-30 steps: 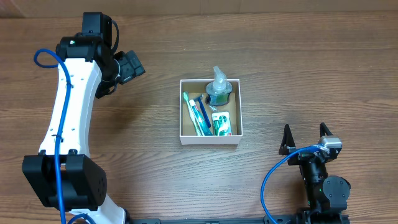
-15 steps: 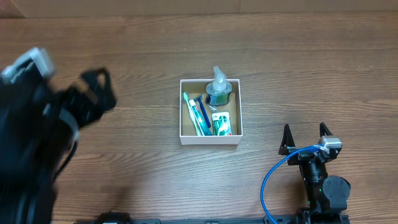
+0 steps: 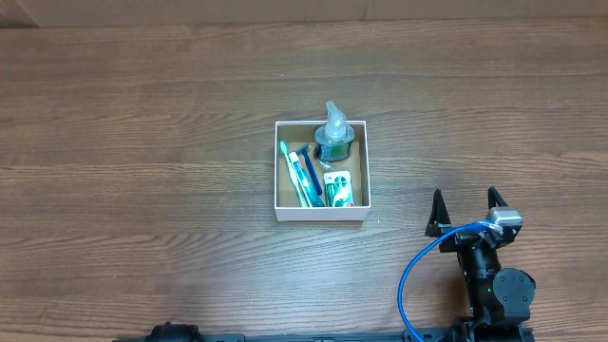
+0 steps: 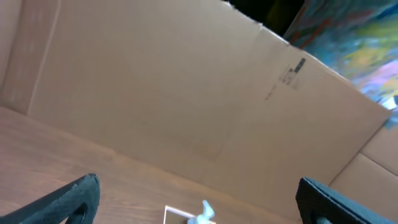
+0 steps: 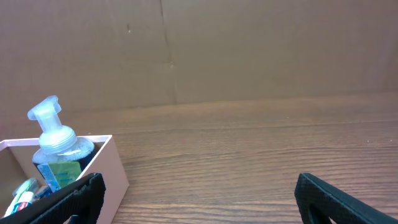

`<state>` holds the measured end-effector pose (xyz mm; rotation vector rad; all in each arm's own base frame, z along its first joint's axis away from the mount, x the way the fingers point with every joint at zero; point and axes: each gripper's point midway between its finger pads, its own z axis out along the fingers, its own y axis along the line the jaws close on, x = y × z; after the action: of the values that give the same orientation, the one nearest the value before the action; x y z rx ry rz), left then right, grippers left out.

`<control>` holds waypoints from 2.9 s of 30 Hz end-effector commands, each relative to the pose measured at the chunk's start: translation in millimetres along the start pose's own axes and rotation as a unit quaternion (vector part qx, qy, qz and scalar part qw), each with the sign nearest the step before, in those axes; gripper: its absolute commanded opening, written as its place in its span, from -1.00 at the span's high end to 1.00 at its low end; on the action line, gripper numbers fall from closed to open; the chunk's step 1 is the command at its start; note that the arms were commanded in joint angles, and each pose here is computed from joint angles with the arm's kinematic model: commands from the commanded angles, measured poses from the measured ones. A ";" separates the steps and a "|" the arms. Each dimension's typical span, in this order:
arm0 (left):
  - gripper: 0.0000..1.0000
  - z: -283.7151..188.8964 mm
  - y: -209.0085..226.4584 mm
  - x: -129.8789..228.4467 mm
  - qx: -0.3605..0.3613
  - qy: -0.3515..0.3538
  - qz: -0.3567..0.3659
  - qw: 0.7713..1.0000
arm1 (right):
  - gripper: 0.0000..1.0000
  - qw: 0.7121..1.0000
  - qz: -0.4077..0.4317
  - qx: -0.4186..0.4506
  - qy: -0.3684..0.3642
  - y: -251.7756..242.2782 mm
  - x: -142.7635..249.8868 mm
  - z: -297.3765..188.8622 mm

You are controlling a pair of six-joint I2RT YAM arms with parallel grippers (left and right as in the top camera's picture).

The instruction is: Pack container

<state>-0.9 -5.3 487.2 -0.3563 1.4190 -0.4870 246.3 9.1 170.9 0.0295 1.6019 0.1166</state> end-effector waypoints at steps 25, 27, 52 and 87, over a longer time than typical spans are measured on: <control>-1.00 -26.7 84.2 108.0 -0.107 0.052 0.016 0.993 | -1.00 1.000 -0.004 0.001 -0.005 -0.7 0.1 -0.1; -1.00 -4.2 81.7 101.8 -0.096 0.037 0.027 0.994 | -1.00 1.000 -0.004 0.001 -0.005 -0.7 0.1 -0.1; -1.00 202.3 161.9 263.4 0.004 0.054 0.203 0.978 | -1.00 1.000 -0.004 0.001 -0.005 -0.7 0.1 -0.1; -1.00 203.3 191.8 302.3 -0.026 0.094 0.199 0.975 | -1.00 1.000 -0.004 0.001 -0.005 -0.7 0.1 -0.1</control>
<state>245.5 -15.2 158.8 -0.0578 1.6471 -0.1908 246.3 9.2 170.9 0.0292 1.6020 0.1169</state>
